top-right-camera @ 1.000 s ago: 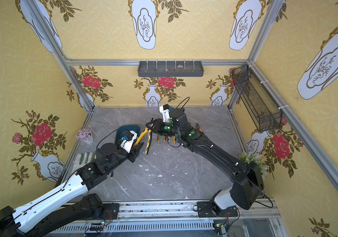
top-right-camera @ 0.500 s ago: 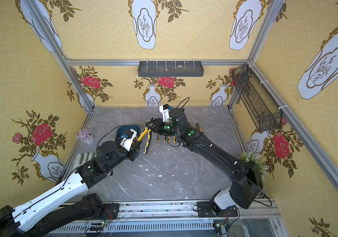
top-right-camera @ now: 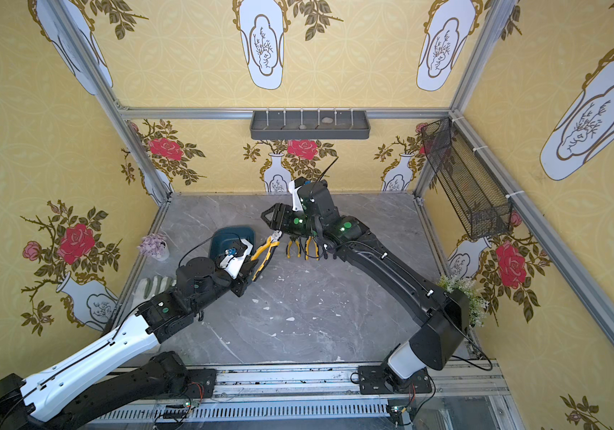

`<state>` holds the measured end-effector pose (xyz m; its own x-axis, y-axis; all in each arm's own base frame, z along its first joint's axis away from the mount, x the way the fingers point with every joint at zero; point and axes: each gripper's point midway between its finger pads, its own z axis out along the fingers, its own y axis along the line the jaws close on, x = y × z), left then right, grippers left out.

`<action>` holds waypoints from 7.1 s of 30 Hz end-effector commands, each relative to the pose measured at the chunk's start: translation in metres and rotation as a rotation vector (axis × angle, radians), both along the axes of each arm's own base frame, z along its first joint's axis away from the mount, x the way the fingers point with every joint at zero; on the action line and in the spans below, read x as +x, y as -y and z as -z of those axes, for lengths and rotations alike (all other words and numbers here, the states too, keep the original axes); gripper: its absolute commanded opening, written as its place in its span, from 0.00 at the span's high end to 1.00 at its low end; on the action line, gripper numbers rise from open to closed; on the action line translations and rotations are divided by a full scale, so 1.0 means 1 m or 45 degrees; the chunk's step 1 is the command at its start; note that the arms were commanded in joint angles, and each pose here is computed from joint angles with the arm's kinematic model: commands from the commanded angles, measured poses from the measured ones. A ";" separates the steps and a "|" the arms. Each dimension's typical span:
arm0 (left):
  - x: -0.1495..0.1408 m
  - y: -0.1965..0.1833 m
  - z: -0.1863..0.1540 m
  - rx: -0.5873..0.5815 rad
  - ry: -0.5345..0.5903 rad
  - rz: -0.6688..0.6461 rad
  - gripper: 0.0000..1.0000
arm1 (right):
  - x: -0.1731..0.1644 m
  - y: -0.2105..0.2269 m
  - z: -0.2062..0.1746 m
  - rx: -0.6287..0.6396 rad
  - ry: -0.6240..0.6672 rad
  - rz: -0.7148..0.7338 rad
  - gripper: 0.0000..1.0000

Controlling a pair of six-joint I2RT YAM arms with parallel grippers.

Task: Take the pliers out of the storage box
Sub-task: Pick up the pliers from the storage box, then place the pliers at the center of the board.

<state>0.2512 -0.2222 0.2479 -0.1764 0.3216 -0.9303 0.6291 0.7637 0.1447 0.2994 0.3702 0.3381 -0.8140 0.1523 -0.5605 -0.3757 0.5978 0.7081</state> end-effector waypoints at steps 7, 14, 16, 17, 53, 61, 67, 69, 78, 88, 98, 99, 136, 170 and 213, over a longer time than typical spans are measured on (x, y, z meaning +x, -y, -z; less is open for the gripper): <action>0.024 -0.050 0.007 0.277 0.164 -0.385 1.00 | 0.000 0.017 0.036 -0.403 -0.098 0.207 0.33; 0.027 -0.058 -0.001 0.229 0.237 -0.469 1.00 | -0.002 0.011 0.054 -0.416 -0.225 0.273 0.33; 0.027 -0.058 0.001 0.234 0.232 -0.467 1.00 | 0.000 0.011 0.059 -0.422 -0.236 0.269 0.33; 0.027 -0.058 0.002 0.237 0.230 -0.466 1.00 | 0.001 0.011 0.063 -0.430 -0.243 0.266 0.33; 0.004 -0.064 0.027 0.144 0.283 -0.397 1.00 | -0.002 -0.085 0.149 -0.402 -0.542 -0.140 0.32; 0.004 -0.064 0.025 0.140 0.284 -0.398 1.00 | -0.002 -0.087 0.156 -0.394 -0.559 -0.134 0.39; 0.005 -0.063 0.027 0.143 0.279 -0.394 1.00 | -0.003 -0.091 0.155 -0.369 -0.565 -0.144 0.53; 0.004 -0.063 0.028 0.146 0.278 -0.394 1.00 | -0.004 -0.092 0.153 -0.360 -0.567 -0.148 0.56; 0.004 -0.063 0.027 0.145 0.278 -0.397 1.00 | -0.018 -0.099 0.150 -0.343 -0.583 -0.205 0.58; 0.003 -0.065 0.024 0.139 0.283 -0.398 1.00 | -0.023 -0.099 0.154 -0.340 -0.587 -0.238 1.00; -0.004 -0.053 0.014 0.042 0.222 -0.311 0.56 | -0.005 -0.092 0.143 -0.388 -0.470 -0.189 1.00; -0.004 -0.052 0.013 0.038 0.211 -0.305 0.51 | -0.004 -0.092 0.143 -0.386 -0.467 -0.187 1.00; -0.004 -0.036 0.001 -0.263 -0.005 -0.332 0.01 | 0.019 0.252 0.213 -1.147 -0.595 0.275 1.00; 0.019 -0.026 0.038 -0.178 -0.117 -0.290 0.01 | 0.043 0.244 0.334 -1.237 -0.774 0.067 0.87; 0.026 -0.018 0.036 -0.159 -0.157 -0.282 0.01 | 0.065 0.239 0.336 -1.276 -0.733 0.109 0.76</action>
